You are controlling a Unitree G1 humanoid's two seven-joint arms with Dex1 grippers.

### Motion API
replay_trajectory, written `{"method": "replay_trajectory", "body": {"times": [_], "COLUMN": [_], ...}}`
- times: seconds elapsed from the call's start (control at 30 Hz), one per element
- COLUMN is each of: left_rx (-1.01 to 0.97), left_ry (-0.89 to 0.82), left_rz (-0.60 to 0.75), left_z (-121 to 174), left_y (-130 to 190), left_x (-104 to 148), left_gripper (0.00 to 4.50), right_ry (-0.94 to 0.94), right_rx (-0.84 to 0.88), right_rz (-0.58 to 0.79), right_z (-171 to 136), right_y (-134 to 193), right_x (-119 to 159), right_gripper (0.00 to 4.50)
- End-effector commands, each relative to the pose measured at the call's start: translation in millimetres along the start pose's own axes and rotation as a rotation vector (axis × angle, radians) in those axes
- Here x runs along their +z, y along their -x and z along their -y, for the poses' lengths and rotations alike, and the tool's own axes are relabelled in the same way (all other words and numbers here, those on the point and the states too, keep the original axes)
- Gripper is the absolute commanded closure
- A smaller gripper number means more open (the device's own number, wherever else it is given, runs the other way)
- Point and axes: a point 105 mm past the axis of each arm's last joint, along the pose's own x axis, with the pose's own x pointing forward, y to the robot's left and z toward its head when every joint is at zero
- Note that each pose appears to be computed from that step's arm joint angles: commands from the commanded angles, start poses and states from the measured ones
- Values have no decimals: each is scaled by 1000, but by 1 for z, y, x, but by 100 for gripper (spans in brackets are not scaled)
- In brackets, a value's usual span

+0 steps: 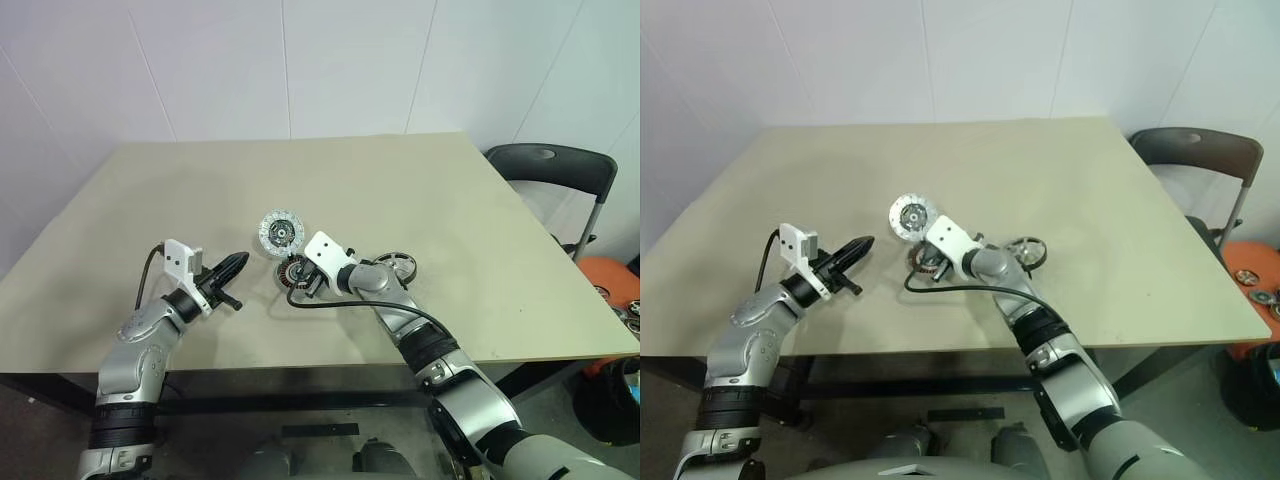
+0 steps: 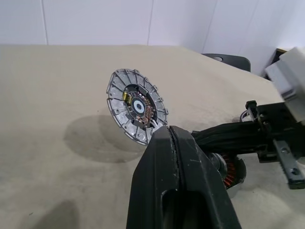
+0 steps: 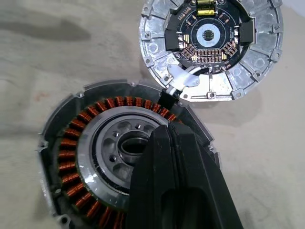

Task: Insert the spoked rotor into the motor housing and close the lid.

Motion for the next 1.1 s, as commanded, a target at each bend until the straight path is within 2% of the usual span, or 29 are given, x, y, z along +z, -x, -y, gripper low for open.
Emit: {"method": "replay_trajectory", "body": {"times": [0.03, 0.13, 0.37, 0.7, 0.8, 0.9, 1.1], "left_rx": [-14, -14, -14, -19, -22, -22, -26], "left_ry": [-31, -33, -33, -37, -40, -44, -47], "left_rz": [33, 31, 23, 23, 21, 22, 23], "left_z": [1, 1, 0, 2, 3, 3, 5], "left_y": [-5, -5, -4, -6, -6, -7, -7], "left_x": [12, 12, 9, 10, 10, 11, 11], "left_gripper": [450, 450, 450, 450, 450, 450, 450], "right_ry": [18, 35, 25, 68, 89, 111, 125], "right_rx": [56, 76, 3, 15, 28, 104, 125], "right_rz": [45, 32, 109, 89, 55, -36, -78], "right_z": [-11, -15, -5, -9, -11, -23, -28], "right_y": [-1, 0, -1, -2, -1, 1, 4], "right_x": [15, 11, 28, 22, 14, -9, -19], "right_gripper": [446, 446, 446, 446, 446, 446, 446]}}
